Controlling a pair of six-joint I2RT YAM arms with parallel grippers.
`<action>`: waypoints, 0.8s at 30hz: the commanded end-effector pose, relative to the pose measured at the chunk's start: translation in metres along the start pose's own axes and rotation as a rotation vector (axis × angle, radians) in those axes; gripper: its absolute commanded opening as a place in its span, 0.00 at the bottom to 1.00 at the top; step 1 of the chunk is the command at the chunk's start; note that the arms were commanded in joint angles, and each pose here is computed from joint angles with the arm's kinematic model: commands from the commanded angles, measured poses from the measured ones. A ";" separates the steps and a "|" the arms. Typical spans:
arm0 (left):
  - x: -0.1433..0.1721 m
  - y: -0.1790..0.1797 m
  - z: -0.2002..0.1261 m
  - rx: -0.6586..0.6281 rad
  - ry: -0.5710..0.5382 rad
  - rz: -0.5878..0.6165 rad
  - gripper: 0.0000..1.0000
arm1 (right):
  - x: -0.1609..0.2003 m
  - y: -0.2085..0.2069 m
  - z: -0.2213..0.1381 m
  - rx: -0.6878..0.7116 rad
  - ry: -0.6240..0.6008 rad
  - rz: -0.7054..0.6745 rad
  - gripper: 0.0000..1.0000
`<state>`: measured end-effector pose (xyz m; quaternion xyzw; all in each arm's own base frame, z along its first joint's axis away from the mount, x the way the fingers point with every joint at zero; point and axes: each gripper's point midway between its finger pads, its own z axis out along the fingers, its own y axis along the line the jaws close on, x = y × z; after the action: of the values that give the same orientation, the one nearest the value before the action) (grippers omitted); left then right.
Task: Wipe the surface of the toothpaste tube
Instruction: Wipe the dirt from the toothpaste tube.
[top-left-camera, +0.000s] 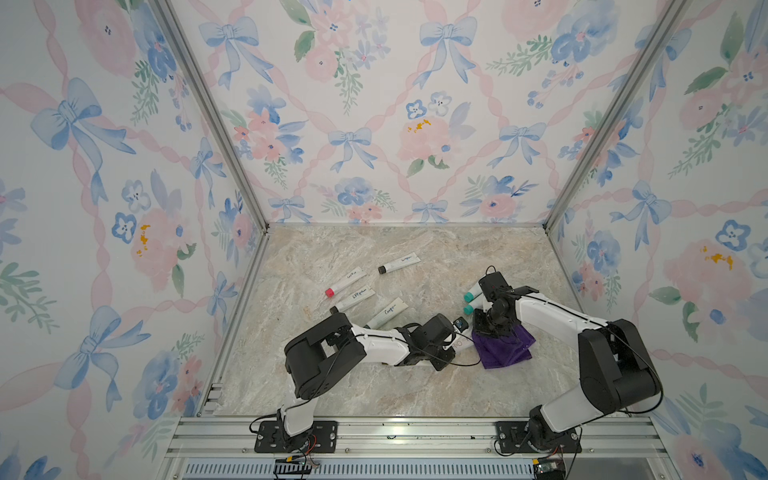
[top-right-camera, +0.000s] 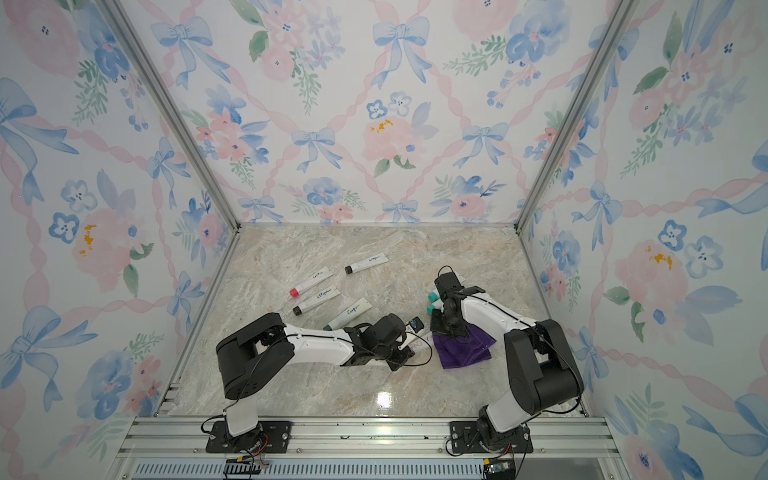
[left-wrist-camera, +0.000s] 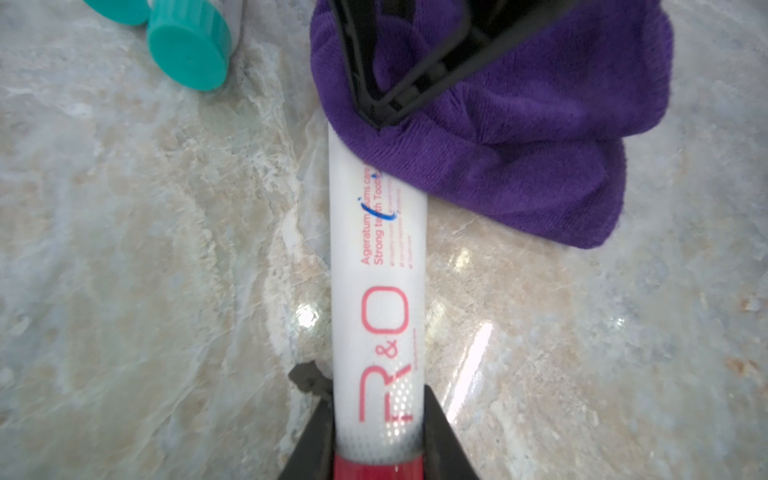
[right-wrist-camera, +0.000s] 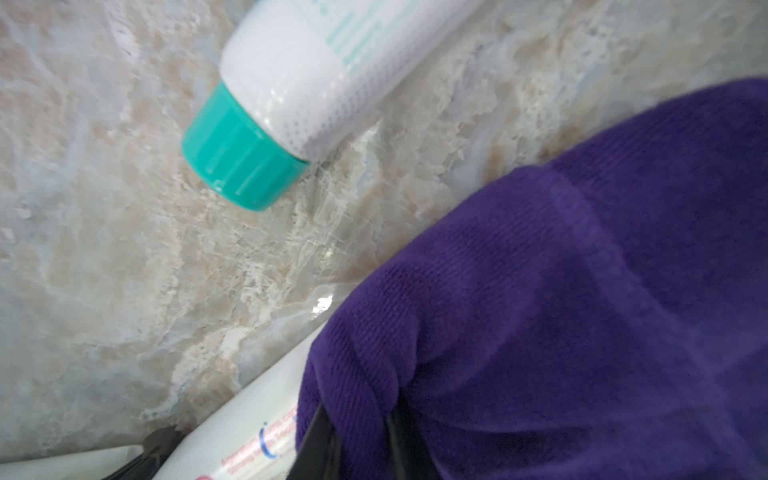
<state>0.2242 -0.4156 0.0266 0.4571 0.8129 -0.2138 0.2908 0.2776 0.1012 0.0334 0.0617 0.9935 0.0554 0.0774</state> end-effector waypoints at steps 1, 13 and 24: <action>0.021 0.003 -0.001 0.034 0.050 -0.017 0.31 | 0.003 -0.003 0.011 0.036 0.021 -0.030 0.18; 0.025 0.020 -0.005 0.054 0.023 -0.086 0.21 | 0.018 0.043 0.012 -0.155 0.083 -0.071 0.18; 0.025 0.023 -0.003 0.059 0.021 -0.094 0.21 | 0.045 0.084 0.009 -0.338 0.162 -0.104 0.18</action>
<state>0.2357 -0.3967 0.0255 0.4337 0.8173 -0.2581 0.2780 0.2804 0.1709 0.0433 0.0090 0.9791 0.1859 0.0822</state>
